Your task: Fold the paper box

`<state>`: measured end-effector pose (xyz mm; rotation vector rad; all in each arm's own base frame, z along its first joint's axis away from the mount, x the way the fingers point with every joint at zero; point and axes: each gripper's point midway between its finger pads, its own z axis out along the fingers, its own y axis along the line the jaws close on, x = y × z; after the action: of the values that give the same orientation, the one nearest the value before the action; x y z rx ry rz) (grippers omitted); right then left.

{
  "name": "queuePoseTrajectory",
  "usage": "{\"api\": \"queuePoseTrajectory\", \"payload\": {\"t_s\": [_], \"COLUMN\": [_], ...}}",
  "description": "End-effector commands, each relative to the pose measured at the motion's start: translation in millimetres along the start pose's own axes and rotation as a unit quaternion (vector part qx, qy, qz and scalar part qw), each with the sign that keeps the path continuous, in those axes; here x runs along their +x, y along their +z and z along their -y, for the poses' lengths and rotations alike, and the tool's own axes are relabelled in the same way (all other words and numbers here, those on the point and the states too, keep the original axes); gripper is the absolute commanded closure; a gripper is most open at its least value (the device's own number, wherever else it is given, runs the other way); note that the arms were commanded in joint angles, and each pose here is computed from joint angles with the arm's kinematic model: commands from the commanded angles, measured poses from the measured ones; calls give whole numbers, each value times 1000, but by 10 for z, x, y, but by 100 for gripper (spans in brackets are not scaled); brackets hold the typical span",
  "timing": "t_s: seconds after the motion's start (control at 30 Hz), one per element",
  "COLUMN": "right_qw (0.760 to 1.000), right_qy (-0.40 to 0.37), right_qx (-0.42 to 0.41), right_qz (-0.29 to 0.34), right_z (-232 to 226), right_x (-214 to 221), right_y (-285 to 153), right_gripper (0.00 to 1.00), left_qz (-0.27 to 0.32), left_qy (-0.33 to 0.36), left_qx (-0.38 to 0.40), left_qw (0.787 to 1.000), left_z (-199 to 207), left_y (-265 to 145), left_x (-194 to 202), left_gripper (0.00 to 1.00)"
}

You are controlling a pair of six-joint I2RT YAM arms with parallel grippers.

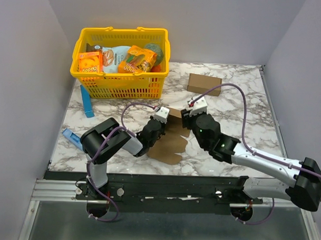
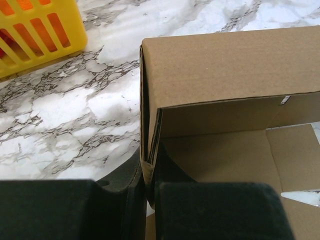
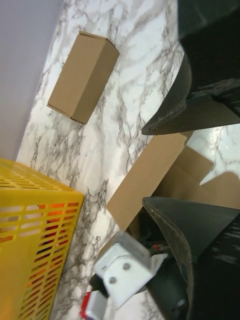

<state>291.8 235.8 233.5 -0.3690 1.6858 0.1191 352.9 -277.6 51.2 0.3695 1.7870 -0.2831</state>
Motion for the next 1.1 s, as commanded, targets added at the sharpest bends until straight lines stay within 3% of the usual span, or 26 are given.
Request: {"api": "queuePoseTrajectory", "payload": {"t_s": [0.0, 0.33, 0.53, 0.8, 1.07], "right_qw": [994, 983, 978, 969, 970], "right_qy": [95, 176, 185, 187, 157], "right_qx": [46, -36, -89, -130, -122], "right_qz": [-18, -47, -44, -93, -141], "right_z": [-63, -332, -575, -831, -817], "right_x": [-31, 214, 210, 601, 1049], "right_y": [251, 780, 899, 1001, 970], "right_gripper": [41, 52, 56, 57, 61], "left_qz": [3, 5, 3, 5, 1], "left_qy": [-10, -25, -28, -33, -39], "left_qx": [-27, -19, -12, -13, -15], "left_qw": [1000, 999, 1000, 999, 999], "left_z": [-75, -42, -20, -28, -49], "left_y": [-63, -78, -82, -104, -150], "left_x": [-25, -4, 30, 33, 59], "left_gripper": [85, 82, 82, 80, 68]}}
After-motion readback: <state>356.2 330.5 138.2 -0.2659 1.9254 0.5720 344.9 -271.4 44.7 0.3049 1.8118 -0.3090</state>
